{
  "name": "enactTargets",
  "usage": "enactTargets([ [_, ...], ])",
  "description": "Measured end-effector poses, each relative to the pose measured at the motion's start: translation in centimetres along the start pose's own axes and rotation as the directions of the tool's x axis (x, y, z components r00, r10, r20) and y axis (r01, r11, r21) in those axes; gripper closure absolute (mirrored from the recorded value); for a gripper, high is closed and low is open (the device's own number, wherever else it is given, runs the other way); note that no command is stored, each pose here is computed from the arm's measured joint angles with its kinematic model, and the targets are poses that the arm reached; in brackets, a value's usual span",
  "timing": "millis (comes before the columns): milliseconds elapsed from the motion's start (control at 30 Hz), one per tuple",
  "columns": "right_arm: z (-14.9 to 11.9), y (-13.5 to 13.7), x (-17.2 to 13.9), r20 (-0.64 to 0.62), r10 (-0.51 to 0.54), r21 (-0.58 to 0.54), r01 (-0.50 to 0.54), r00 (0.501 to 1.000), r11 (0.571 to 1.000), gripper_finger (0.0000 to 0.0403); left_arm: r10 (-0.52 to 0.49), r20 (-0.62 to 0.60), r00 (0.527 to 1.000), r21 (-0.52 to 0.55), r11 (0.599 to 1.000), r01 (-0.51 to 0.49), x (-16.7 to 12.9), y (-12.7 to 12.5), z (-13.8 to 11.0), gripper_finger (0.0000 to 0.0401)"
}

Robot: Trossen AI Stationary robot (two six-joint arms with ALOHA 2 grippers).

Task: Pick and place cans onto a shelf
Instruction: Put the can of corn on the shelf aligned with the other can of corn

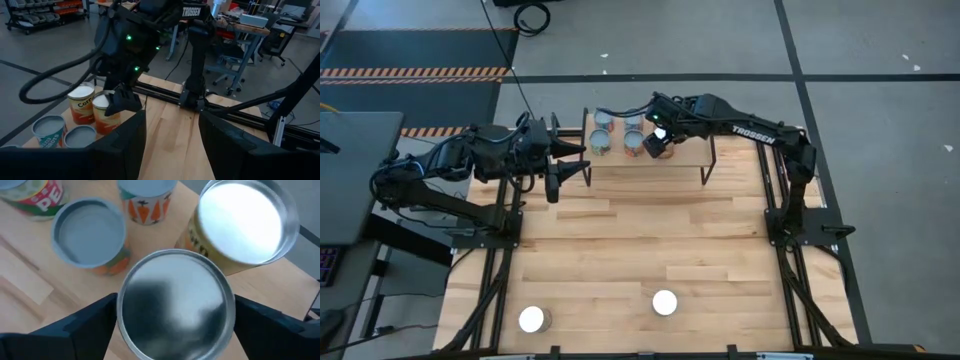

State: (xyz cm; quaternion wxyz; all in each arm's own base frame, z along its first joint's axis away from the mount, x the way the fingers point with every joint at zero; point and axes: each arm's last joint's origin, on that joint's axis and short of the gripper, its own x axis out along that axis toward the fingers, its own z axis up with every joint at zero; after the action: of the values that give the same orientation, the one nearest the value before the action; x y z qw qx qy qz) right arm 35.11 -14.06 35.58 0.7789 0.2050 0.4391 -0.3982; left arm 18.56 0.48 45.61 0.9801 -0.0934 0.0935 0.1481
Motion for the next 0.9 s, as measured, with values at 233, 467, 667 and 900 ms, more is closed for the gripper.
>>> enactTargets([
  [233,0.15,-0.24,-0.03,0.007,-0.002,0.008,0.002,1.000,1.000,0.0029,0.000,0.000,1.000,0.000,1.000,0.000,0.00,0.00,0.00,0.0213],
  [467,0.19,-0.22,-0.18,0.014,-0.008,-0.006,0.008,1.000,1.000,0.0030,-0.003,0.000,1.000,-0.004,1.000,0.003,-0.02,-0.04,0.00,0.0213],
  [667,0.18,-0.22,-0.19,0.015,-0.011,-0.011,0.011,1.000,1.000,0.0030,-0.024,-0.005,1.000,-0.021,0.999,0.024,-0.03,-0.10,-0.02,0.0213],
  [900,0.12,-0.11,-0.48,0.023,-0.006,-0.020,0.007,1.000,1.000,0.0030,-0.029,-0.005,1.000,-0.026,0.999,0.028,-0.08,-0.10,-0.01,0.0213],
])
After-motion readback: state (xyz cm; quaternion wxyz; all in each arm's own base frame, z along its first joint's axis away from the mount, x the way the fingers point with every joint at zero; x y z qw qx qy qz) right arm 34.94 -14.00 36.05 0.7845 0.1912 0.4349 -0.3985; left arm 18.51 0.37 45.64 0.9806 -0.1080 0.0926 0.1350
